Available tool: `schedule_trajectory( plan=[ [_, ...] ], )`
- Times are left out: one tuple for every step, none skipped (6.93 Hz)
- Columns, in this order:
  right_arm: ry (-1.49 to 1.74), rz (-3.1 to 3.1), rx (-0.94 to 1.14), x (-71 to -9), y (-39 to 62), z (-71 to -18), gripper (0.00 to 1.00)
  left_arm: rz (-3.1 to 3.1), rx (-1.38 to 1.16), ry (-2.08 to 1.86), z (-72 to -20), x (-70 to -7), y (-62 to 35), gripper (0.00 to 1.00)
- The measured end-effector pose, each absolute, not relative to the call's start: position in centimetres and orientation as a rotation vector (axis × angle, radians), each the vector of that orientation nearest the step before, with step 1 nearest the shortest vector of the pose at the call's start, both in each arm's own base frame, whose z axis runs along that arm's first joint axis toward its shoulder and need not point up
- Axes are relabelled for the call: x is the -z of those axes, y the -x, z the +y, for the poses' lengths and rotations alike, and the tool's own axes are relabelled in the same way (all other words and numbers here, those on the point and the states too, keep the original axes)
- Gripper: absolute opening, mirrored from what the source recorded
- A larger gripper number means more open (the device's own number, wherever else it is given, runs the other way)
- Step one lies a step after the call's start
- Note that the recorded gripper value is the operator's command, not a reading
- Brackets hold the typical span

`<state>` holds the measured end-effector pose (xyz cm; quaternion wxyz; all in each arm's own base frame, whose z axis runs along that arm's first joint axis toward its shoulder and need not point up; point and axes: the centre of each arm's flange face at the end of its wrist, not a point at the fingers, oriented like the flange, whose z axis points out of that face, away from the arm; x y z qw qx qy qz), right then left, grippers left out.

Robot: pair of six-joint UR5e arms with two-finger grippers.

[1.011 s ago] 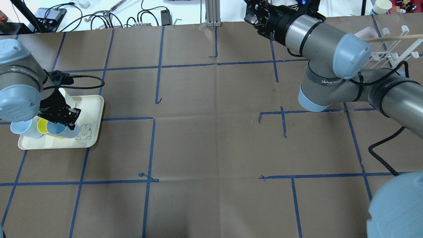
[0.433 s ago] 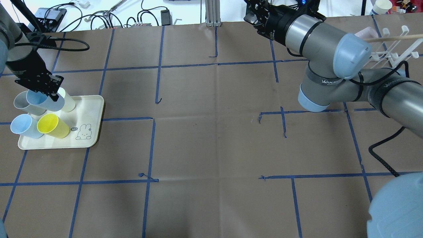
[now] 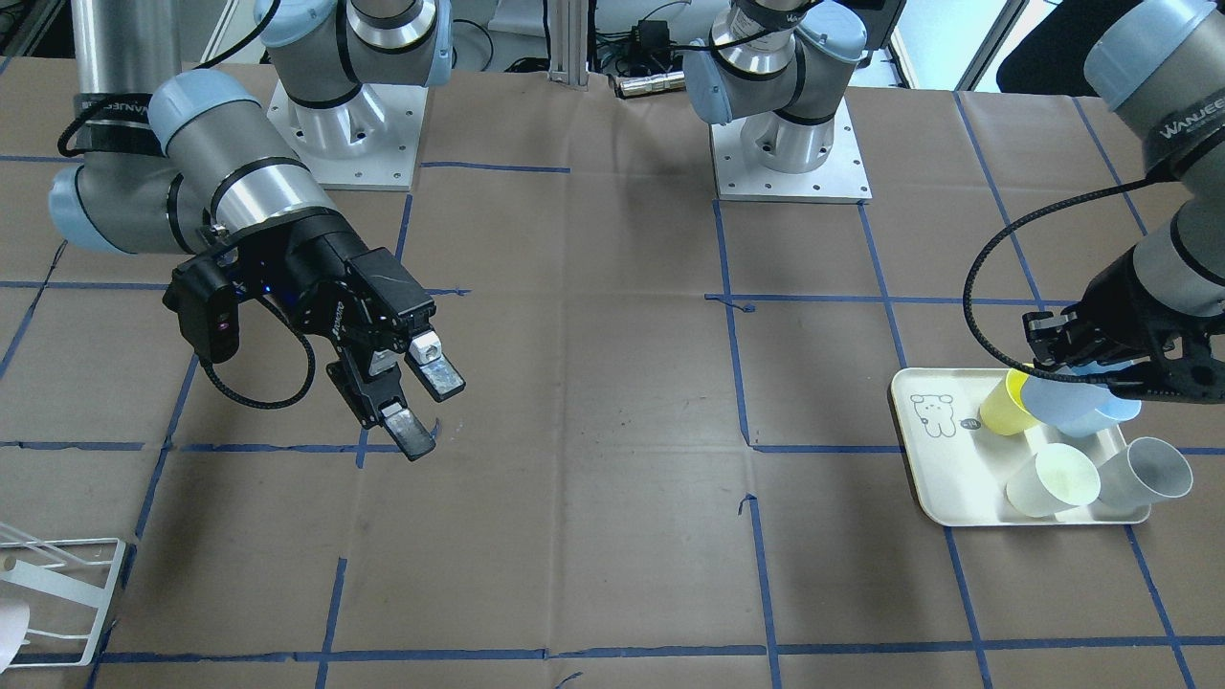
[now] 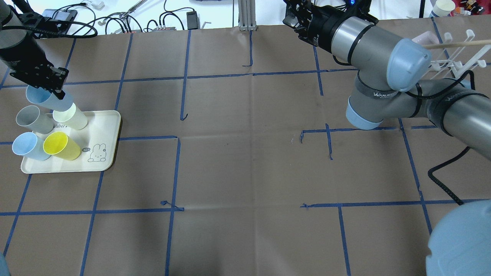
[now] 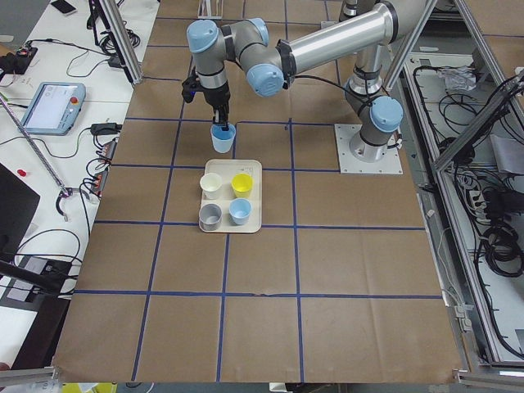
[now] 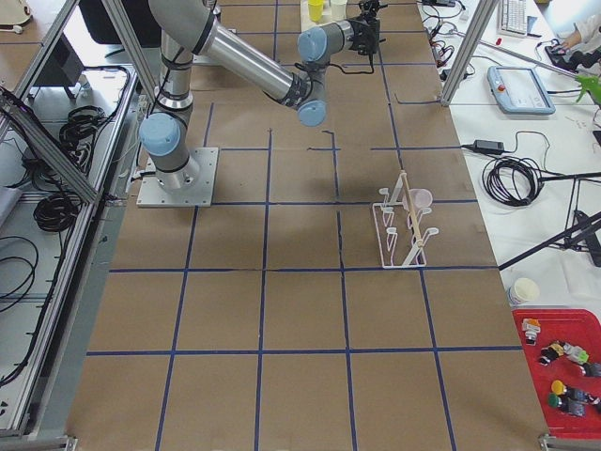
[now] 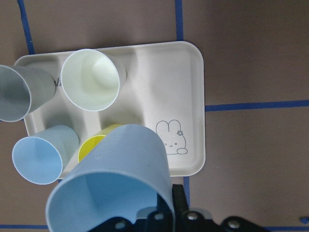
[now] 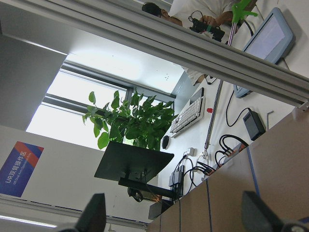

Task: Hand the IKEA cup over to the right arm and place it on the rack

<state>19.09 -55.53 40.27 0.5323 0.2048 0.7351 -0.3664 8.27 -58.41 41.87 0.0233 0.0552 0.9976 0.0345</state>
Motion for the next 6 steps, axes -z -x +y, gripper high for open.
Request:
schedule_trajectory(
  plan=[
    [-0.488, 1.753, 0.874, -40.3, -19.1, -55.5, 1.0, 3.136, -0.041, -0.252, -58.9, -42.6, -6.9, 0.0],
    [-0.488, 1.753, 0.875, -40.3, -19.1, -55.5, 1.0, 3.19, 0.068, -0.362, -59.4, -43.3, -5.8, 0.0],
    [-0.487, 1.753, 0.877, -40.3, -19.1, -55.5, 1.0, 3.236, 0.233, -0.504, -60.1, -44.1, -4.7, 0.0],
    [-0.487, 1.751, 0.88, -40.3, -19.1, -55.5, 1.0, 3.266, 0.376, -0.627, -60.7, -44.2, -3.8, 0.0],
    [-0.501, 1.729, 0.875, -40.3, -19.1, -55.4, 1.0, 3.317, 0.505, -0.71, -61.3, -44.0, -2.9, 0.0],
    [-0.54, 1.675, 0.851, -40.4, -19.1, -55.0, 1.0, 3.367, 0.65, -0.787, -61.9, -43.9, -2.0, 0.0]
  ],
)
